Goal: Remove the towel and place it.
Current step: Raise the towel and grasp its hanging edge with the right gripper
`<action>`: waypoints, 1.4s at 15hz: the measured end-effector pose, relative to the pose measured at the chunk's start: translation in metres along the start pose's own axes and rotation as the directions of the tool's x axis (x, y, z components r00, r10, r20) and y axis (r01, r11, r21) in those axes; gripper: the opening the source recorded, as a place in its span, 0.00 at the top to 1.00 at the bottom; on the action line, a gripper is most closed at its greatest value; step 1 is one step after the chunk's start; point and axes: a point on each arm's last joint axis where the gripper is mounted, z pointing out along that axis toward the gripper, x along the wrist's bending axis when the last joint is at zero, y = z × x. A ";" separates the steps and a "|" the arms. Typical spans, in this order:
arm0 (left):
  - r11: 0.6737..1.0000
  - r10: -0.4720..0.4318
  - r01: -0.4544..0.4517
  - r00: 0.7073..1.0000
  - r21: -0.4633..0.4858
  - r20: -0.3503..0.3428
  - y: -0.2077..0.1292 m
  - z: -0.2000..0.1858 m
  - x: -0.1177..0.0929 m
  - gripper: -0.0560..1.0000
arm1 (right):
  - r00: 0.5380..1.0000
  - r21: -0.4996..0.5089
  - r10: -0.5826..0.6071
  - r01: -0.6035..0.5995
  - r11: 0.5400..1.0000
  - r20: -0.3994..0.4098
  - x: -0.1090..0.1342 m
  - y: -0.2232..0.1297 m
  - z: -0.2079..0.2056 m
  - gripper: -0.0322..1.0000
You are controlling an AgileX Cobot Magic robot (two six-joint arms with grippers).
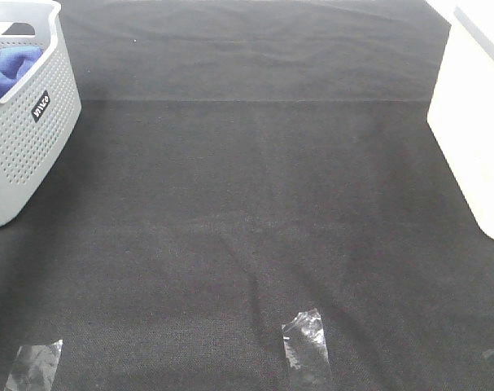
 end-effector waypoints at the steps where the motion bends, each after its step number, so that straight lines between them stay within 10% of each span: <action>1: 1.000 0.000 0.000 1.000 0.000 0.000 0.000 0.000 0.000 0.95 | 1.000 0.000 0.000 0.000 1.000 0.000 0.000 0.000 0.000 0.23; 5: 0.981 0.098 -0.108 0.993 -0.161 -0.066 0.044 -0.059 -0.023 0.95 | 1.000 0.000 -0.003 0.003 1.000 -0.030 0.001 0.012 0.006 0.23; 10: 0.925 0.197 -0.235 0.969 -0.300 -0.151 0.083 -0.115 -0.049 0.95 | 0.952 -0.107 -0.075 0.045 0.993 -0.295 0.021 0.059 0.043 0.23; 15: 0.819 0.264 -0.322 0.946 -0.474 -0.187 0.120 -0.161 -0.086 0.95 | 0.780 -0.113 -0.140 0.089 0.990 -0.610 0.046 0.086 0.114 0.23; 21: 0.713 0.348 -0.357 0.927 -0.604 -0.138 0.143 -0.194 -0.131 0.95 | 0.450 -0.154 -0.160 0.051 0.987 -0.879 0.068 0.104 0.204 0.23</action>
